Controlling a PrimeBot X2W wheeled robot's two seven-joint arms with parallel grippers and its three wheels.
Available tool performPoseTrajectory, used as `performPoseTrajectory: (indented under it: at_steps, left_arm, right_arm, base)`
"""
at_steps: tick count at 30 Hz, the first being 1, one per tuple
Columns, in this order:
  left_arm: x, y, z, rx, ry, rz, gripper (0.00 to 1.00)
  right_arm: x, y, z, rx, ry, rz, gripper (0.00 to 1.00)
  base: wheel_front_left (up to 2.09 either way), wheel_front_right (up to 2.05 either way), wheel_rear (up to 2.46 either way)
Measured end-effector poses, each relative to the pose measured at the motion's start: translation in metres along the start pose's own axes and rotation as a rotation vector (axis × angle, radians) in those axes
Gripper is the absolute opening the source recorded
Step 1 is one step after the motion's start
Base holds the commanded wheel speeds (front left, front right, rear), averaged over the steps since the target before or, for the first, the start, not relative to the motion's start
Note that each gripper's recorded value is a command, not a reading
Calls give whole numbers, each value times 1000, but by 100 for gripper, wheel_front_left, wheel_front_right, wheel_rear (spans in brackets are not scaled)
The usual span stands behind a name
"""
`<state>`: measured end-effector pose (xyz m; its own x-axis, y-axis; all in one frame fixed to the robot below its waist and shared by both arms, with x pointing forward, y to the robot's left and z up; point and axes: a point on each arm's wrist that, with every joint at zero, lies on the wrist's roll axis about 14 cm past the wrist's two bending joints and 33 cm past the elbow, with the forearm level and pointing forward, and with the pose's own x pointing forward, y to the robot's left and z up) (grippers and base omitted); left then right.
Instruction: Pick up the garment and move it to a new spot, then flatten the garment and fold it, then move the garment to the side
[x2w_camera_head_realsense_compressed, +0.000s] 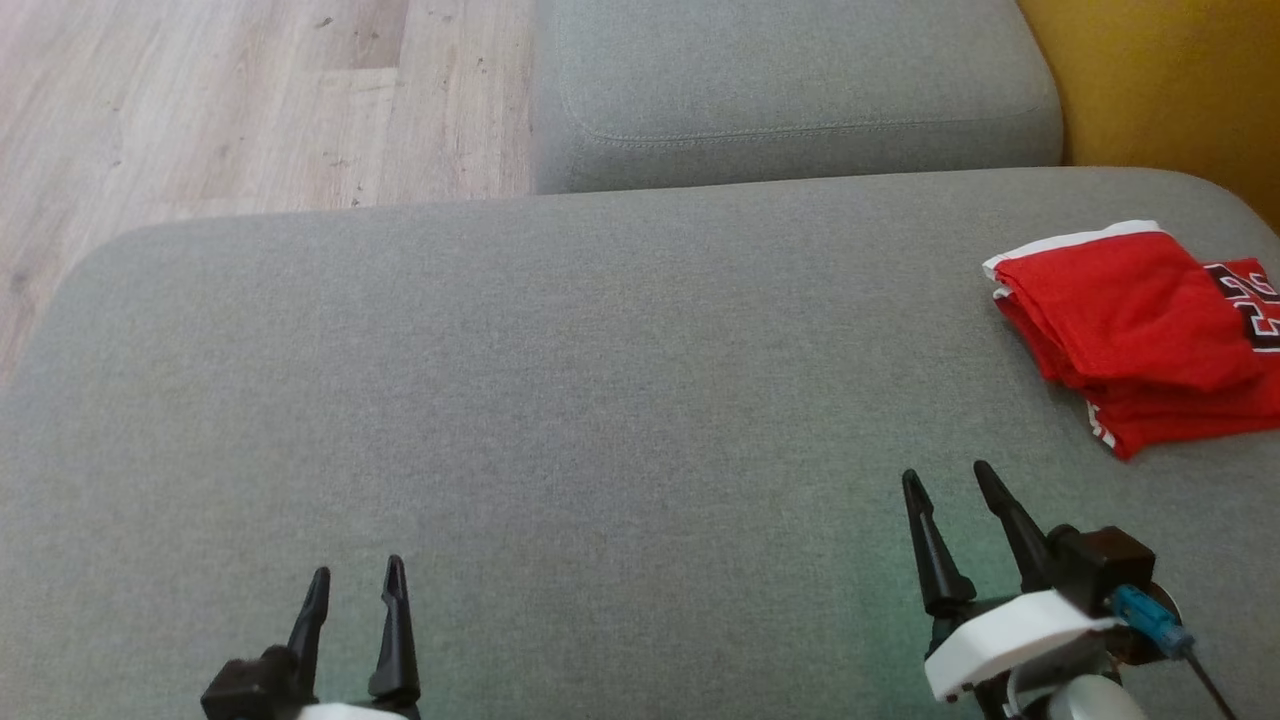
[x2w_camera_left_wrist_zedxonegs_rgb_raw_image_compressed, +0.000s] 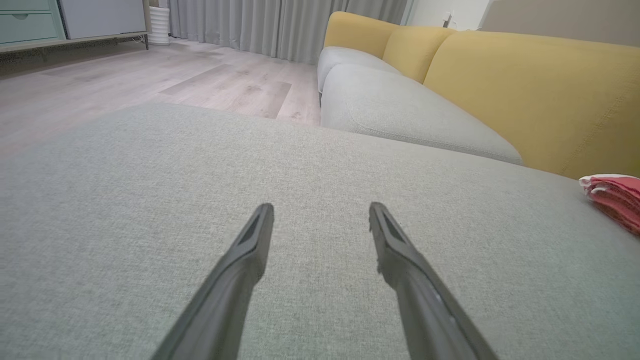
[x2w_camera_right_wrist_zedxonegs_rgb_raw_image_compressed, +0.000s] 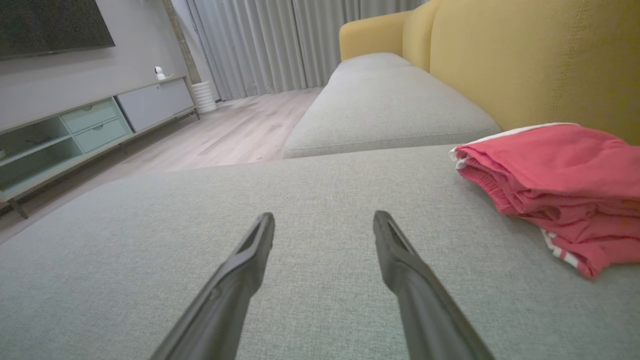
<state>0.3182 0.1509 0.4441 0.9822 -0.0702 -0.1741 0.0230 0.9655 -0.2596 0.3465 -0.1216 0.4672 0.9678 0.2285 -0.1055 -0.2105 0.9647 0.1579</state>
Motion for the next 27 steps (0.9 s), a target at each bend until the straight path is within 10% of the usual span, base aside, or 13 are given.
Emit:
performPoseTrajectory:
  at_steps: [12, 13, 27]
  left_arm:
    - [-1, 3, -4, 3, 14, 9, 100]
    - [-1, 4, -7, 4, 23, 14, 0]
    - [-13, 11, -42, -95, 143, 63, 0]
  right_arm:
    - [0, 0, -2, 1, 6, 0, 100]
    - [0, 0, -5, 2, 16, -2, 0]
    - [-21, -9, -48, 132, 139, -57, 0]
  base:
    - [0, 0, 0]
    - [0, 0, 0]
    - [0, 0, 0]
